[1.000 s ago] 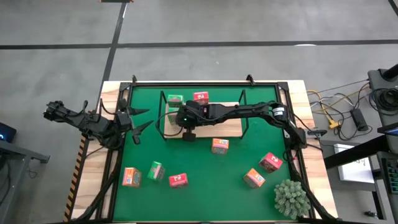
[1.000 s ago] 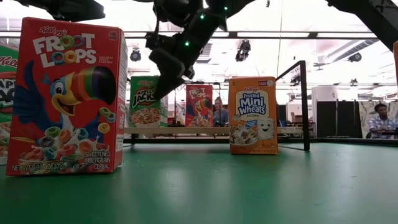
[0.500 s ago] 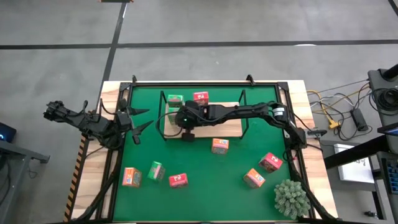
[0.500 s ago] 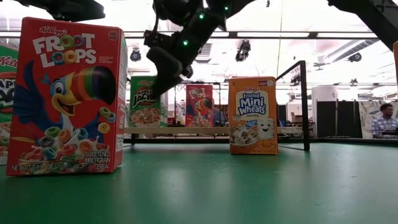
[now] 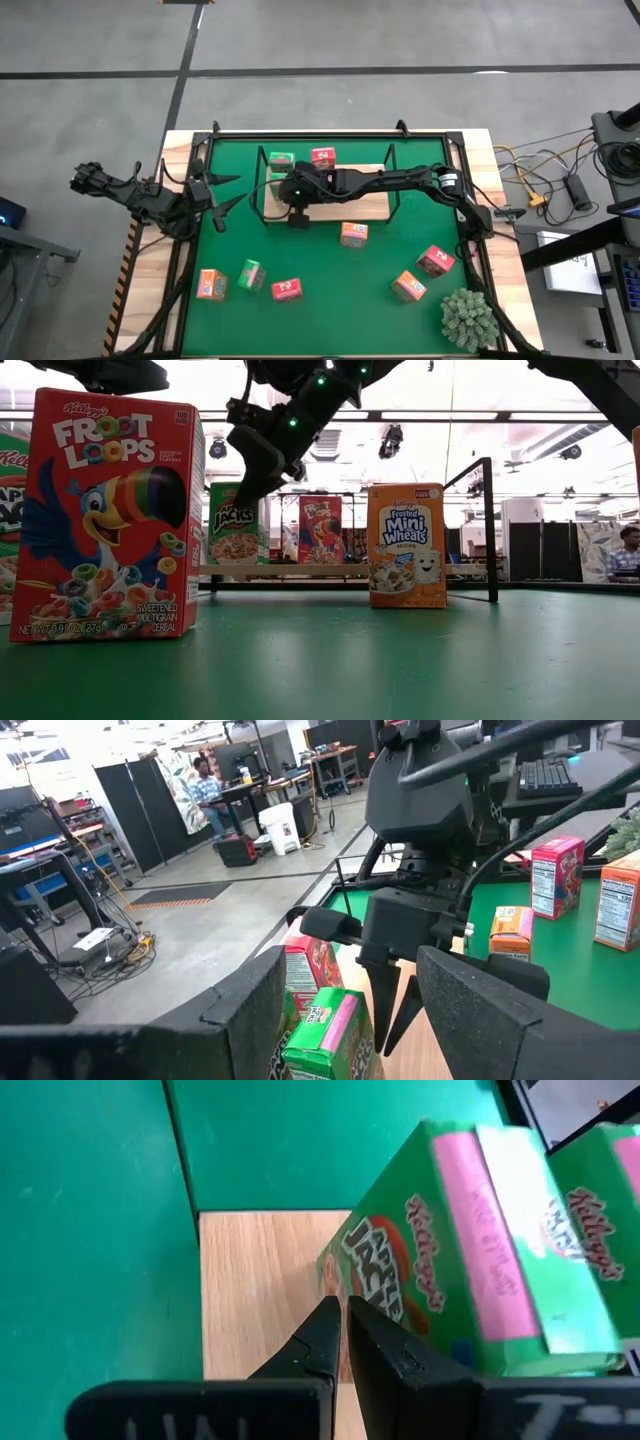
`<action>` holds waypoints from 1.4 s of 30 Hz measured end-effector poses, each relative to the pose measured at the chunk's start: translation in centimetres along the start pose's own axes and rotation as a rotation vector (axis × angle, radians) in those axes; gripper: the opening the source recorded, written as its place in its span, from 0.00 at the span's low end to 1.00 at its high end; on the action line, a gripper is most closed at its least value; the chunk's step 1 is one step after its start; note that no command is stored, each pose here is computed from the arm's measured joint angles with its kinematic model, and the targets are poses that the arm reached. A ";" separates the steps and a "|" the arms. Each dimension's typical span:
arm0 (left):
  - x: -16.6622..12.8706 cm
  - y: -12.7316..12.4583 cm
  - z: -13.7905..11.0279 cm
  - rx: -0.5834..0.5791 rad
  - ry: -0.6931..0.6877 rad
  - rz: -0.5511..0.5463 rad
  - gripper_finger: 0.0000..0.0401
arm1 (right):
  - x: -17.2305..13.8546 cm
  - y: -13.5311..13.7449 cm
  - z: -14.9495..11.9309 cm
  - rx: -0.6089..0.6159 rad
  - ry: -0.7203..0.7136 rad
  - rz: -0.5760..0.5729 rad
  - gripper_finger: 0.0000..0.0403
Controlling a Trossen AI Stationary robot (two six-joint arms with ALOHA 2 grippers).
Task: Stack cereal on shelf
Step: Put the right green cereal box on the shelf aligned with the other green cereal box
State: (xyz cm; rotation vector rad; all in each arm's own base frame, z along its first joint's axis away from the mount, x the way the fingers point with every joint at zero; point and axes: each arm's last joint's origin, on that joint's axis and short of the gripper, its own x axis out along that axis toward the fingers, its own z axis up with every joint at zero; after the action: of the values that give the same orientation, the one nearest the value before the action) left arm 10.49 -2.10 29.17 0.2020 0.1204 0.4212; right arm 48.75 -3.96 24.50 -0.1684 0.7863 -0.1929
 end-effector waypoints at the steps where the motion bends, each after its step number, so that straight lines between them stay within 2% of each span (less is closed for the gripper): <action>1: 0.0 0.0 0.0 0.000 0.000 0.000 0.52 | 0.0 0.0 0.1 0.001 -0.007 -0.001 0.03; 34: 0.0 0.0 0.0 0.000 0.000 0.000 0.52 | 0.4 -0.4 0.4 -0.027 -0.057 -0.022 0.03; 37: 0.0 0.0 0.0 0.000 0.000 0.000 0.52 | -0.2 0.2 0.4 -0.036 -0.026 -0.002 0.03; 42: 0.0 0.0 0.2 -0.020 -0.018 0.002 0.52 | -3.3 1.8 1.4 -0.054 0.001 0.040 0.03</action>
State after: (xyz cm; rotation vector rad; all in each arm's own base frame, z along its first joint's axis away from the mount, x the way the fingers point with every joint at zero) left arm 10.51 -2.10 29.41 0.1860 0.0981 0.4222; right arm 47.67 -1.37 27.34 -0.2032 0.7960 -0.1345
